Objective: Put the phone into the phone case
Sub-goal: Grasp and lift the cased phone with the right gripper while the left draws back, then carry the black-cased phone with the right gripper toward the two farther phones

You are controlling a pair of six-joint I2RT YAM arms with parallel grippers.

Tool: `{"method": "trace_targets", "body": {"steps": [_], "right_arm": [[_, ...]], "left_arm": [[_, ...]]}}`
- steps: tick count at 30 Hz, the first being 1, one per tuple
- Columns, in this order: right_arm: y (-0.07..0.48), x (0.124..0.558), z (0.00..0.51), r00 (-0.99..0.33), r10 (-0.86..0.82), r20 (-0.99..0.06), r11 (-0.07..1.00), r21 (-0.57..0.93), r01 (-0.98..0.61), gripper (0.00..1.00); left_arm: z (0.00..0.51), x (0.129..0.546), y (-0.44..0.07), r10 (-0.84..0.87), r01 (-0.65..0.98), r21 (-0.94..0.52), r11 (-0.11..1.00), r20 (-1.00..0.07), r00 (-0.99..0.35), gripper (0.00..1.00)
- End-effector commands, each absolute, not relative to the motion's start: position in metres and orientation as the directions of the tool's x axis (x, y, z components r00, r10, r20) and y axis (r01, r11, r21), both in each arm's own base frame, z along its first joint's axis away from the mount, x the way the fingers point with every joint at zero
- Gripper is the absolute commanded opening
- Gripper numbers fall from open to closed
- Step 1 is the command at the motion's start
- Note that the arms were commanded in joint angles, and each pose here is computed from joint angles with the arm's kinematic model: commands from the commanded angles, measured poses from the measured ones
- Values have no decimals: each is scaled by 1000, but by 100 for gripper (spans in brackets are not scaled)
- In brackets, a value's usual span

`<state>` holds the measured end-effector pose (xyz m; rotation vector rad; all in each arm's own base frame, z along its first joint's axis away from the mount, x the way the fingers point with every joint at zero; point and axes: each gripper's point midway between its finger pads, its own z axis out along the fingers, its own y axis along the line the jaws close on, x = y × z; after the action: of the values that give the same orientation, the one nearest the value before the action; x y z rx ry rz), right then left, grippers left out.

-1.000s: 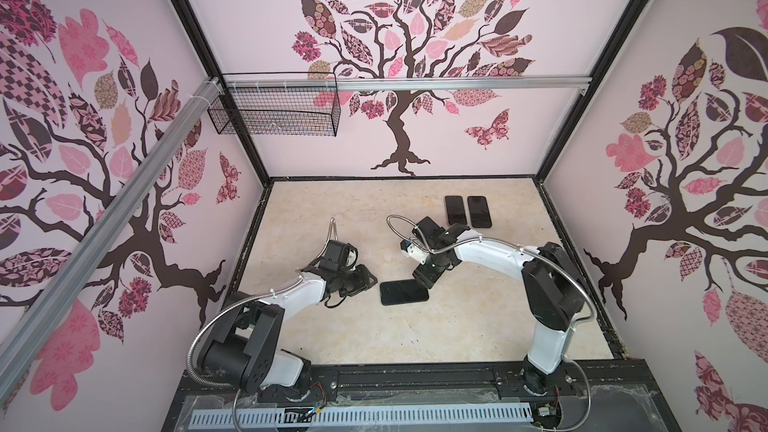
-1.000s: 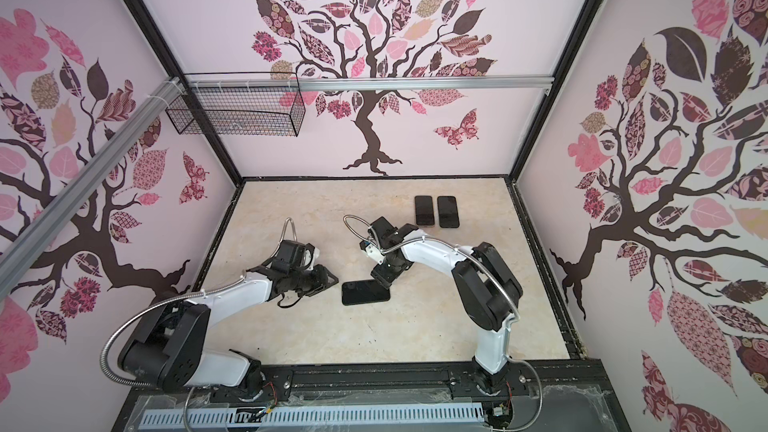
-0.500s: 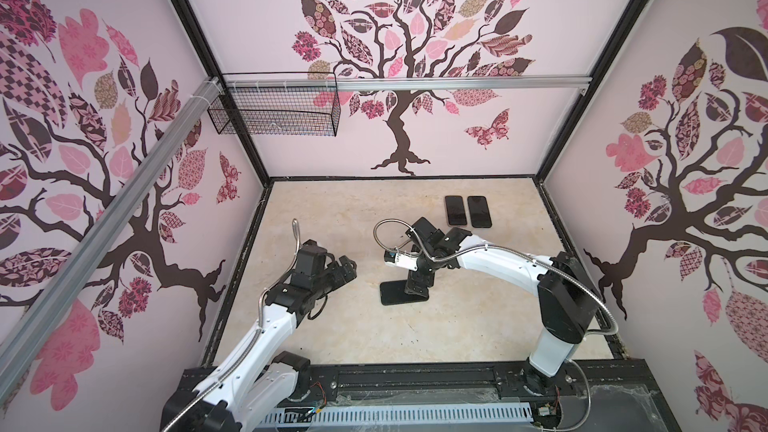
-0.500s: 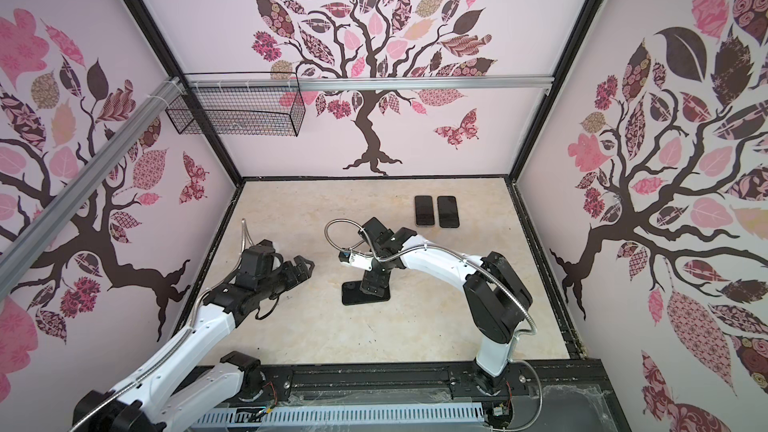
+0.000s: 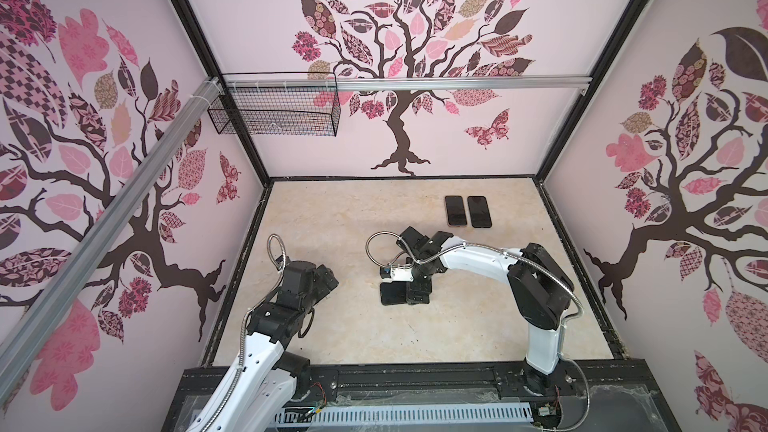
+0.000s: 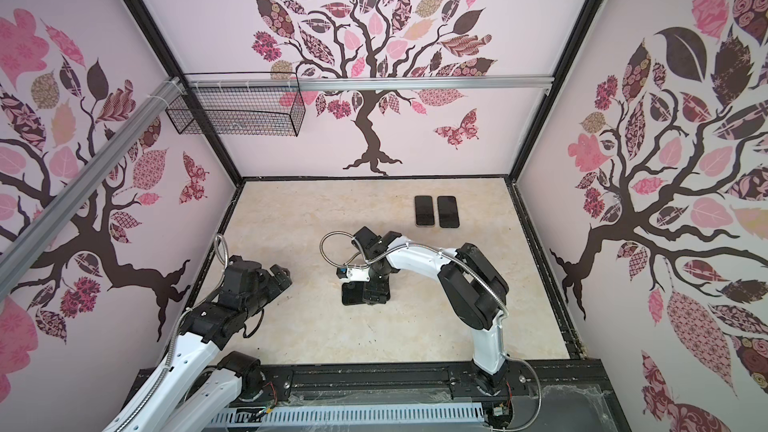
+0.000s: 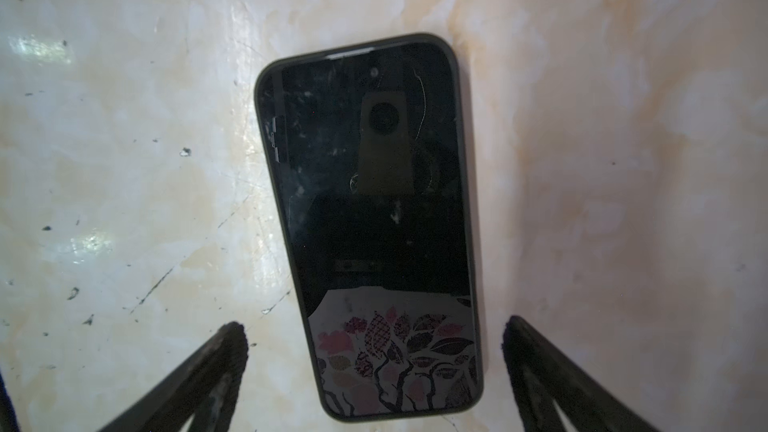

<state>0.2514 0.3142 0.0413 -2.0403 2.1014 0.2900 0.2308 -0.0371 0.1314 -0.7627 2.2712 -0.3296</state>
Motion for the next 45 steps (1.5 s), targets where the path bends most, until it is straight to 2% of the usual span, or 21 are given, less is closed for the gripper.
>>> {"method": "trace_targets", "body": {"steps": [1, 16, 24, 27, 31, 40, 42, 45], "right_arm": [[315, 247, 28, -4, -973, -230, -4, 34, -999, 98], [306, 255, -1, 5, -992, -126, -1, -33, -999, 96], [302, 249, -13, -6, -996, -84, 6, 3, -1000, 88], [303, 250, -14, -32, -996, -84, 32, 6, -999, 79], [307, 251, -12, -88, -991, -99, 87, 13, -996, 56], [322, 257, 9, -233, -950, -207, 237, 9, -972, 33], [327, 258, 17, -285, -928, -241, 285, 34, -958, 28], [334, 255, 36, -361, -877, -316, 335, 136, -932, 27]], "left_arm": [[120, 223, -29, -611, -464, -398, 791, -544, -575, 98], [134, 220, -23, -600, -439, -411, 799, -589, -541, 98], [138, 219, -22, -598, -440, -407, 800, -593, -539, 98], [138, 219, -22, -597, -440, -406, 801, -594, -539, 98], [139, 219, -23, -597, -435, -411, 801, -593, -540, 98], [146, 222, -33, -578, -381, -434, 816, -592, -562, 98], [149, 224, -39, -564, -348, -447, 824, -593, -575, 98], [152, 227, -45, -549, -311, -460, 832, -592, -590, 98]]}}
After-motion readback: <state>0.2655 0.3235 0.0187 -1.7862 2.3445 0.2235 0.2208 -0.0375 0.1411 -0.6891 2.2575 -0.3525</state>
